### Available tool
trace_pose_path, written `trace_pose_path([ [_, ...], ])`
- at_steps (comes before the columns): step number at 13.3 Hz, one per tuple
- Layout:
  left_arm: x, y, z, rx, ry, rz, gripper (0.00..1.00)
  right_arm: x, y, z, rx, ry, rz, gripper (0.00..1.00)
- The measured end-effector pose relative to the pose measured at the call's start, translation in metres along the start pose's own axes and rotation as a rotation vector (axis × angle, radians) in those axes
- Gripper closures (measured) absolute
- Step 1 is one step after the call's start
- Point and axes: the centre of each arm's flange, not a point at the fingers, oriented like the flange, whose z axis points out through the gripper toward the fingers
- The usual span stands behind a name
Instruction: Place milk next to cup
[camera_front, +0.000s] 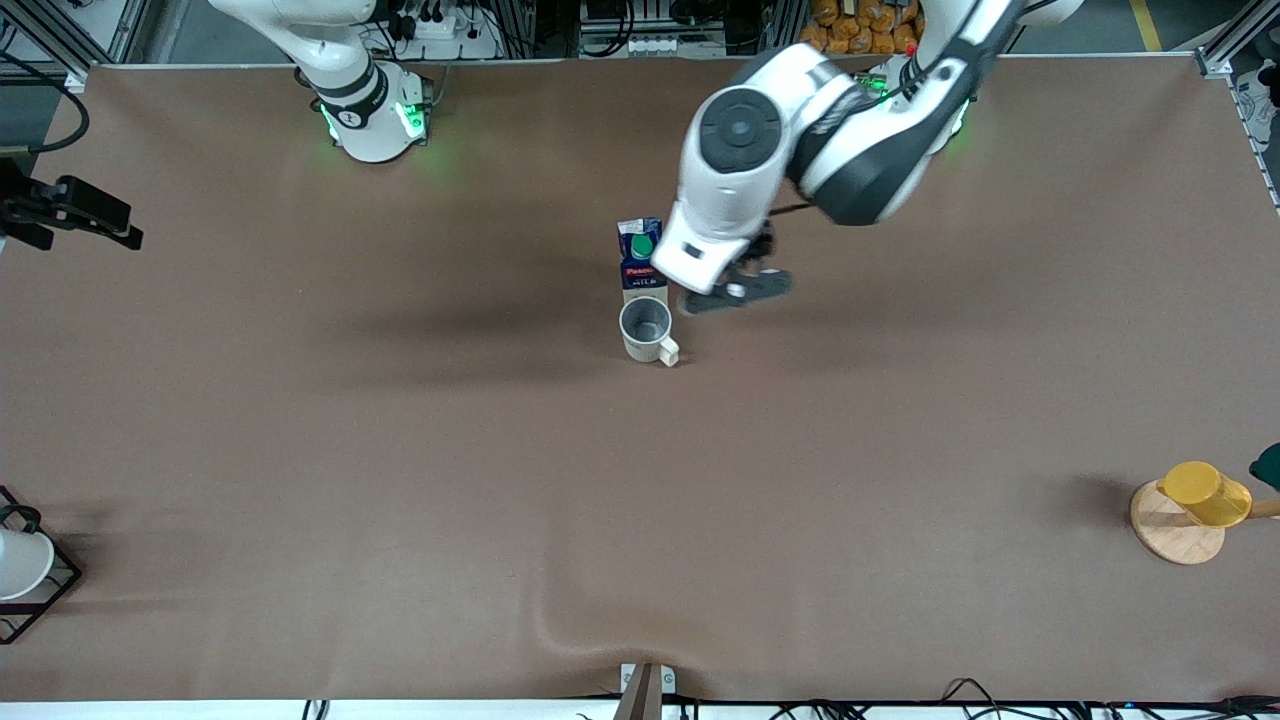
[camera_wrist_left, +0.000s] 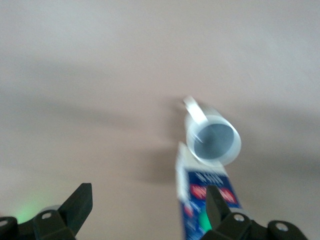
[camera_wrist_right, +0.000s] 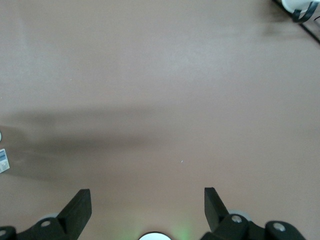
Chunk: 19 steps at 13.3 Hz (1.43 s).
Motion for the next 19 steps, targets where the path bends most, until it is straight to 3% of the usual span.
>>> trace_pose_path([
  [2,0.033,-0.037,-0.009,0.050,0.036,-0.057,0.00,0.000,-0.004,-0.006,-0.004,0.027,-0.008,0.00],
  [6,0.098,-0.109,-0.023,0.048,0.058,-0.197,0.00,0.004,-0.021,0.000,-0.006,0.039,-0.043,0.00],
  [9,0.107,-0.133,-0.041,0.042,0.085,-0.203,0.00,0.010,-0.034,0.006,-0.009,0.068,-0.067,0.00],
  [14,0.130,-0.173,-0.027,0.106,0.092,-0.224,0.00,0.011,-0.032,0.020,-0.009,0.045,-0.063,0.00],
  [19,0.158,-0.230,-0.051,0.058,0.085,-0.128,0.00,0.008,-0.025,0.016,-0.009,0.057,-0.050,0.00],
])
